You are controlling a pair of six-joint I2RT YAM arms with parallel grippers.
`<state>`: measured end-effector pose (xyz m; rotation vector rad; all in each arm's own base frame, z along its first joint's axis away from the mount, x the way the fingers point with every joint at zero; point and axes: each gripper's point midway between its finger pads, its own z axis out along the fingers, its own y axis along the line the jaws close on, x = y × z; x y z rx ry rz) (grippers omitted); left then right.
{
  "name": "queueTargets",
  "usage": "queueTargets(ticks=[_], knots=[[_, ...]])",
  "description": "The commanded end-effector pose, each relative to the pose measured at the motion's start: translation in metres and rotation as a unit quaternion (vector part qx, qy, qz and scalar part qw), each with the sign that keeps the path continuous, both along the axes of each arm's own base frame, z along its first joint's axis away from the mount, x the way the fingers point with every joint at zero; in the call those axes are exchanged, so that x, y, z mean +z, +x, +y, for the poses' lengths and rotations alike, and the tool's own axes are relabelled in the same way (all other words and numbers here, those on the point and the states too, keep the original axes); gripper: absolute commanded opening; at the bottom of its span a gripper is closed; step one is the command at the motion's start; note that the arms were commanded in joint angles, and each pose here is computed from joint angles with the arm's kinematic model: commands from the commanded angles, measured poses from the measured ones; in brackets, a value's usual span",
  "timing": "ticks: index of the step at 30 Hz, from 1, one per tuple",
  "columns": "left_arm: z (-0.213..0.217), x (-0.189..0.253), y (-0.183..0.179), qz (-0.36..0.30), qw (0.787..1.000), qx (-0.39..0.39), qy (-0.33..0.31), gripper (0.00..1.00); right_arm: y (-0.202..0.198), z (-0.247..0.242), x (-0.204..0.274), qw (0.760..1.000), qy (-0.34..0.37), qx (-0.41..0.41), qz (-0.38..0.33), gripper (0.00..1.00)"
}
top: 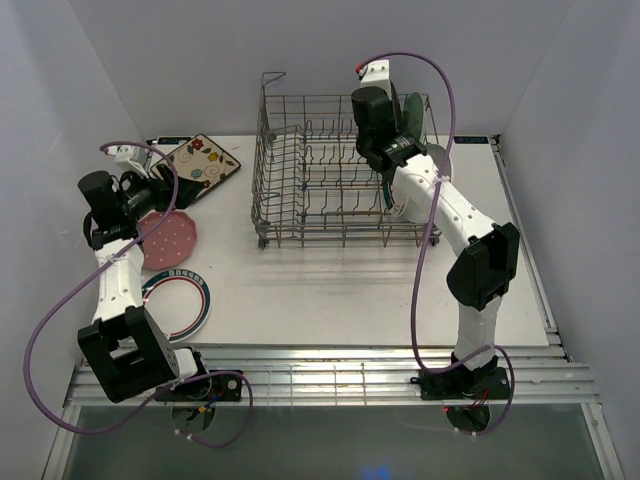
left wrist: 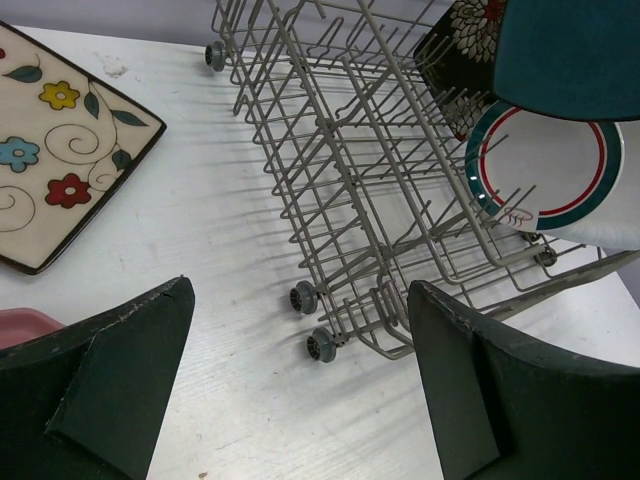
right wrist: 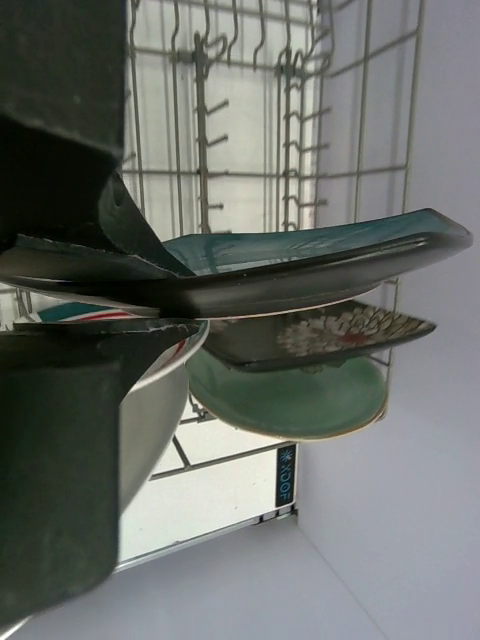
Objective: Load the plates into the dish rack
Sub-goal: Insert the plate into the dish rack.
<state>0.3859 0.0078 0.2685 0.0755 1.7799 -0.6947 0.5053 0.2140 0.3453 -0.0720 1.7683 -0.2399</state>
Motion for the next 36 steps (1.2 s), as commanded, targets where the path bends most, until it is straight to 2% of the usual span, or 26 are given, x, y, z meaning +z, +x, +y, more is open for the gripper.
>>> queueTargets(ticks=[1,9,24,30,36], knots=[[-0.002,0.007,0.004,-0.025,1.0,0.005,0.014,0.98,0.013,-0.022,0.065,0.994,0.065,-0.021,-0.083,0.08],[-0.004,0.004,0.003,-0.027,0.999,0.008,0.02,0.98,0.039,-0.031,0.028,0.997,0.045,-0.039,-0.054,0.08],[-0.011,0.002,0.001,-0.029,0.999,0.003,0.025,0.98,0.078,-0.038,0.001,0.997,0.04,-0.052,-0.039,0.08],[-0.013,0.005,-0.001,-0.034,0.999,0.006,0.03,0.98,0.086,-0.044,-0.006,0.996,0.041,-0.062,-0.044,0.08],[-0.016,0.005,-0.002,-0.035,0.999,0.002,0.03,0.98,0.088,-0.048,-0.001,0.993,0.055,-0.075,-0.077,0.08]])
